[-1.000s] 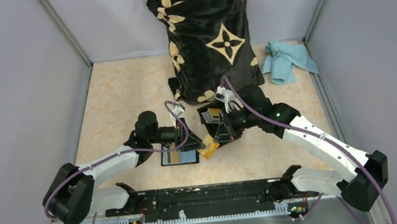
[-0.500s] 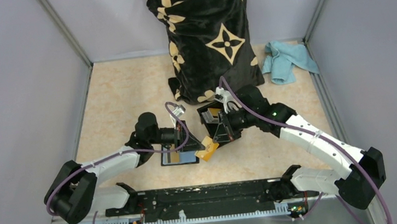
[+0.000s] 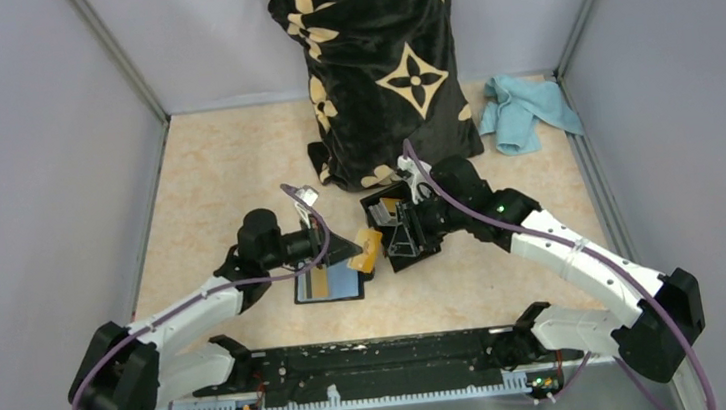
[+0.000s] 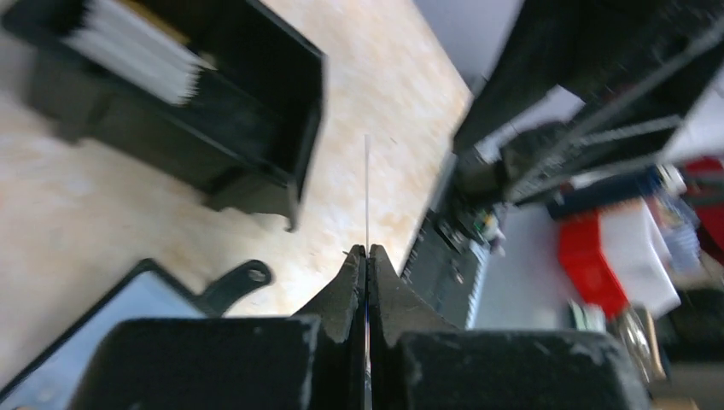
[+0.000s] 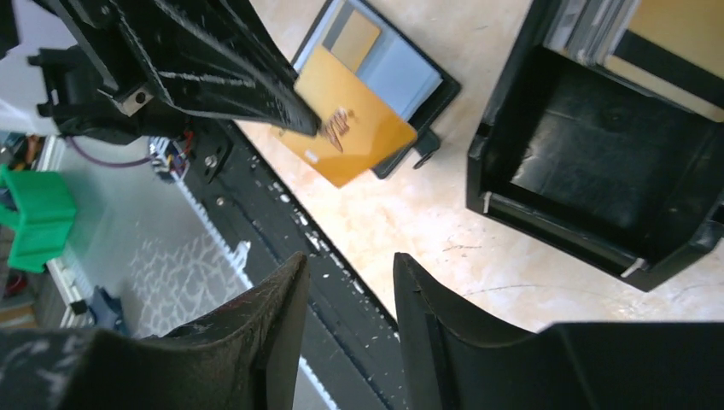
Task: Put the credit cards into the card holder
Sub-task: Pick up the credit card from the storage box.
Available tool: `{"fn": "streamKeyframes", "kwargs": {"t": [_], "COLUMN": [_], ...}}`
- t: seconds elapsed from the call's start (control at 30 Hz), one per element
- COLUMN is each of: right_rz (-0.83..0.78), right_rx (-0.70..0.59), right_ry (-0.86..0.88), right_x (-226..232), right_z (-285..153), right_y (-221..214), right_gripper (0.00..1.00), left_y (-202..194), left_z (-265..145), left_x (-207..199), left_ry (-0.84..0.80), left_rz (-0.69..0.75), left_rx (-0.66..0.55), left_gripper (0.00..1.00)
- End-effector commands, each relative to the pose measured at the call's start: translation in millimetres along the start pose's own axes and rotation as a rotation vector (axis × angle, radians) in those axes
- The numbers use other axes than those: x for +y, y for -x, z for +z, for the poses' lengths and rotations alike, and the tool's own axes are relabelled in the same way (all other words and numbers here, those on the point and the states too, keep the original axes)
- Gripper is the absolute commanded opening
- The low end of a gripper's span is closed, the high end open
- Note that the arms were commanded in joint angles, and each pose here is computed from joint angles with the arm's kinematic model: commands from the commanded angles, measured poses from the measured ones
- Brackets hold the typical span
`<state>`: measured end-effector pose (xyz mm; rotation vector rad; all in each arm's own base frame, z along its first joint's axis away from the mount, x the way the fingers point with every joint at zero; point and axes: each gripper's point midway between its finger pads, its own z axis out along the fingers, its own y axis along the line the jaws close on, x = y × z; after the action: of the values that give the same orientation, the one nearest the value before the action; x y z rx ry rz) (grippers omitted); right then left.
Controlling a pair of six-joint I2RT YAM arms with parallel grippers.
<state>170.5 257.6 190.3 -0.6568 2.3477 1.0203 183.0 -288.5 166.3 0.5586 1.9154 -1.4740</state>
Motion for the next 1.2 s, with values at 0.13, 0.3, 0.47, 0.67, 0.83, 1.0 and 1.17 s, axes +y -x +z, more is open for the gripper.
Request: {"fn": "streamKeyframes", "kwargs": {"t": [0.13,0.3,0.47,0.67,0.83,1.0,1.17], "right_rz": [-0.053,-0.092,-0.138,-0.140,-0.122,-0.103,-0.075], "right_rx": [-0.144,-0.142,-0.092,-0.041,0.005,0.075,0.125], "right_ry": [-0.143,-0.232,-0.275,-0.284,-0.296,-0.319,-0.363], "right_x": [-5,-2,6,8,1,-11,-25], "right_z": [6,32,72,115,146,173,181], "right_y": [32,27,12,-1,-9,-28,-50], "right_gripper": [0.44,0.29,0.02,0.00,0.00,0.00,0.00], "left_y": [-8,-35,-53,-59,-60,-56,-52], "left_z": [-36,-55,-73,-81,-82,-84,-86], "left_x": [81,97,107,109,109,108,106], "left_ry": [0.523,0.637,0.704,0.715,0.718,0.731,0.743], "left_rz": [-0.235,-0.365,-0.424,-0.433,-0.423,-0.406,-0.389], "left_rx": [-0.143,-0.160,-0.201,-0.233,-0.225,-0.219,-0.212], "left_gripper": [0.00,0.00,0.00,0.00,0.00,0.00,0.00]}}
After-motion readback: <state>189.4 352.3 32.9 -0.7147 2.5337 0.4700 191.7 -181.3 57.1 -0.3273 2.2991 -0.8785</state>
